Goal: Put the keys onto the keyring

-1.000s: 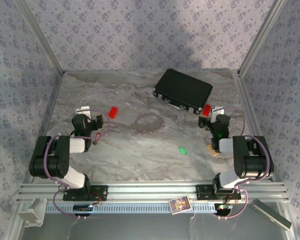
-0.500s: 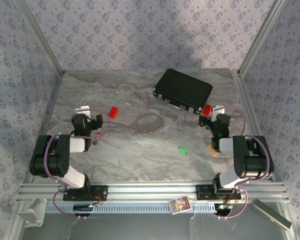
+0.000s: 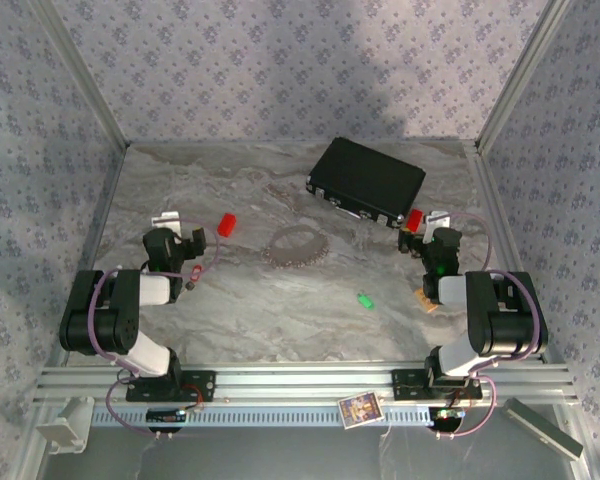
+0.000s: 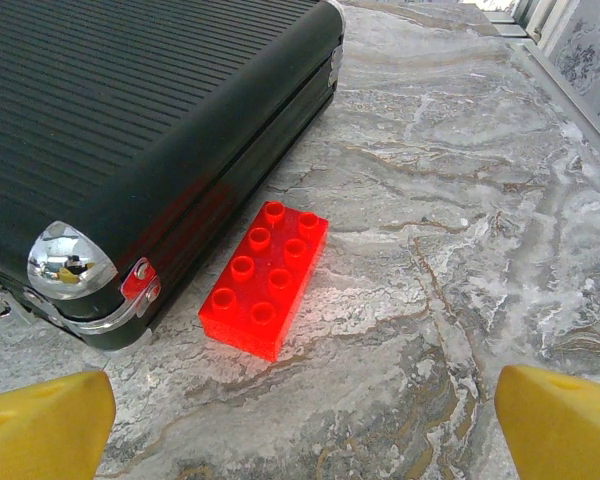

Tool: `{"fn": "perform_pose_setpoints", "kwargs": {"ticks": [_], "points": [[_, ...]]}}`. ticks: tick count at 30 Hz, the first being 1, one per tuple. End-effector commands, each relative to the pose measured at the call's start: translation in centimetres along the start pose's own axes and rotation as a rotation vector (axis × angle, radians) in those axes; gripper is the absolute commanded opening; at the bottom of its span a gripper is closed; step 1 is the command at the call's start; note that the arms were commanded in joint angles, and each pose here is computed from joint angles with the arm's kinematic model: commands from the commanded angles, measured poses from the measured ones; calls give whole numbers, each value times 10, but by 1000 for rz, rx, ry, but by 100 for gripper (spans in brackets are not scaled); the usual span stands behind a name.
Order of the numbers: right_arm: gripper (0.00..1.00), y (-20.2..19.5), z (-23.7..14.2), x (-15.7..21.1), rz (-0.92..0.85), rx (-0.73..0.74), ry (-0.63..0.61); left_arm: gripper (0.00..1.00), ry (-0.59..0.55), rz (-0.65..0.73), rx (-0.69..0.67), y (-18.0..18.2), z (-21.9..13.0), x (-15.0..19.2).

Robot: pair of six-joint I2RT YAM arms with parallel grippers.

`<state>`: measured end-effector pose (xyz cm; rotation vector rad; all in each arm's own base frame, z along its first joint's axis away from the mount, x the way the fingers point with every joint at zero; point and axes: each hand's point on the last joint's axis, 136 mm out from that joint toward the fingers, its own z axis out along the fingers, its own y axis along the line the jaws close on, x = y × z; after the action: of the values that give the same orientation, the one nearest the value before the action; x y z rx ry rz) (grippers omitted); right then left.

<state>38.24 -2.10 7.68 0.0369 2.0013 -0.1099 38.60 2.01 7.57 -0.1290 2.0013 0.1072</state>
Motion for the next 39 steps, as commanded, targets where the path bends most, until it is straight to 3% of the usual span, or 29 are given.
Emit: {"fn": "perform_pose_setpoints", "kwargs": {"ticks": [1, 5, 9, 12, 17, 21, 25, 32, 36, 39], "points": [[99, -4, 3, -12, 24, 10, -37, 100, -57, -1, -11, 3, 3, -18], [99, -7, -11, -30, 16, 25, -37, 100, -80, 38, 57, -10, -11, -32], [99, -7, -39, -55, 76, 15, -10, 100, -79, 36, 28, -7, -33, -57], [99, 2, -57, -65, 237, -18, 18, 100, -93, -58, 60, -11, -50, -71], [92, 42, -65, -44, 490, -76, 223, 100, -27, -271, 173, -29, -66, -69], [89, 108, -71, -20, 374, -166, 393, 100, 147, -480, 245, -63, -66, -35], [89, 165, -80, -3, 183, -206, 519, 100, 303, -405, 320, -121, -76, 2], [88, 229, -73, 8, 111, -244, 596, 99, 371, -384, 376, -164, -89, 23], [82, 241, -51, 9, 119, -211, 628, 98, 397, -384, 401, -176, -92, 29], [71, 253, -33, 3, 82, -227, 639, 97, 403, -391, 409, -180, -93, 32]]}}
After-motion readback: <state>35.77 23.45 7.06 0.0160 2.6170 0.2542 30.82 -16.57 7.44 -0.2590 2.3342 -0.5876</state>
